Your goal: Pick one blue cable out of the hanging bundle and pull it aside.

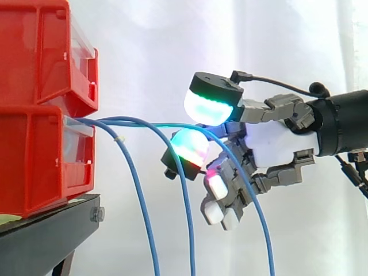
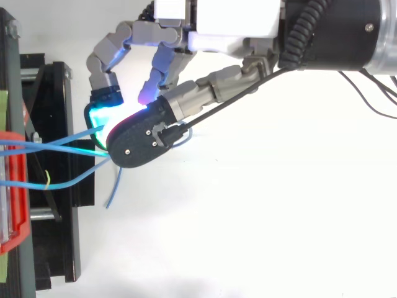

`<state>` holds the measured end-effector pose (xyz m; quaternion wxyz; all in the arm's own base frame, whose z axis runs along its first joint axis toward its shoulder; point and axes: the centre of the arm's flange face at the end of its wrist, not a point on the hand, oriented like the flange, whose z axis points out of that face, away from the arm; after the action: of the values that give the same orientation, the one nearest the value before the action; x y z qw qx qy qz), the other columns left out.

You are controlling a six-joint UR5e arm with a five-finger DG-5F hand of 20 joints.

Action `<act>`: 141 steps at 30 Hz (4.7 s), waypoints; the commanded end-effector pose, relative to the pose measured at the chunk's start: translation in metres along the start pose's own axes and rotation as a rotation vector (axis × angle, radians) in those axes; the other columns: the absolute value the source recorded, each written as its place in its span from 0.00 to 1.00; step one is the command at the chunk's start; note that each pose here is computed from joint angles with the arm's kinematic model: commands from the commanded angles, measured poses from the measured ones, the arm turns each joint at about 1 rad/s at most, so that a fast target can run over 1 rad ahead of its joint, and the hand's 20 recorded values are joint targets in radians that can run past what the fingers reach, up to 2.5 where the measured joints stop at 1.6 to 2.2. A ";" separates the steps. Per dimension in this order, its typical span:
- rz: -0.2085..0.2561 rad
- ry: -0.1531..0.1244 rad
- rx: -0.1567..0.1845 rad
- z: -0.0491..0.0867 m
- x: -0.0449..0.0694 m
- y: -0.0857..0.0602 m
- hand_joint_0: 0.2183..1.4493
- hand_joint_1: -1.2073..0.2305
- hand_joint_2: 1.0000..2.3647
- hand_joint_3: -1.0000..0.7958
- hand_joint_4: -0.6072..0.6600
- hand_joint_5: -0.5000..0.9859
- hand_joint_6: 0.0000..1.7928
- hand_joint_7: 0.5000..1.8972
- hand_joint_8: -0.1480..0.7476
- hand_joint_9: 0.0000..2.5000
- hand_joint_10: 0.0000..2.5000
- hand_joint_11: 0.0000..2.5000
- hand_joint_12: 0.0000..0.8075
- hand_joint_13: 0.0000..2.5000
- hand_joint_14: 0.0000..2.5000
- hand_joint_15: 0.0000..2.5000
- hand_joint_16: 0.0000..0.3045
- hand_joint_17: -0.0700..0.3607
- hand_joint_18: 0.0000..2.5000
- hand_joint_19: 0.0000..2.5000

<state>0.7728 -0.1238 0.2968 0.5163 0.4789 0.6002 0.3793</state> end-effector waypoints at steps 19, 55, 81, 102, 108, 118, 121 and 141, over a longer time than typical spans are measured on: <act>-0.001 0.002 0.006 -0.001 0.002 -0.003 0.29 0.31 0.01 0.52 0.38 0.32 0.49 0.43 0.49 0.48 0.01 0.15 0.39 0.40 0.01 0.15 0.17 0.43 0.38 0.17; -0.068 0.008 0.121 -0.068 -0.018 0.001 0.30 0.29 0.01 0.52 0.37 0.32 0.49 0.47 0.49 0.46 0.01 0.15 0.38 0.39 0.01 0.17 0.17 0.43 0.36 0.17; 0.047 -0.015 0.041 -0.071 0.028 -0.096 0.30 0.29 0.01 0.52 0.37 0.32 0.50 0.45 0.49 0.46 0.01 0.15 0.39 0.39 0.01 0.17 0.17 0.43 0.37 0.17; 0.079 -0.036 0.028 -0.070 0.042 -0.112 0.31 0.29 0.01 0.52 0.37 0.32 0.50 0.45 0.49 0.45 0.01 0.15 0.39 0.38 0.01 0.17 0.17 0.43 0.36 0.17; 0.137 -0.031 0.044 -0.066 0.048 -0.126 0.31 0.29 0.01 0.52 0.38 0.32 0.50 0.45 0.49 0.45 0.01 0.15 0.39 0.38 0.01 0.17 0.17 0.43 0.36 0.17; 0.127 -0.025 0.035 -0.065 0.051 -0.123 0.31 0.29 0.01 0.52 0.37 0.32 0.50 0.45 0.49 0.45 0.01 0.15 0.40 0.39 0.01 0.17 0.17 0.43 0.36 0.17; 0.113 -0.025 0.036 -0.065 0.051 -0.123 0.30 0.29 0.01 0.52 0.37 0.32 0.50 0.45 0.50 0.45 0.01 0.16 0.39 0.38 0.01 0.17 0.17 0.43 0.36 0.17; 0.101 -0.026 0.036 -0.065 0.051 -0.123 0.30 0.29 0.01 0.52 0.38 0.32 0.50 0.45 0.50 0.45 0.01 0.16 0.39 0.39 0.01 0.17 0.16 0.42 0.36 0.17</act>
<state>0.6855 -0.1037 0.1784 0.4957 0.5225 0.5753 0.3877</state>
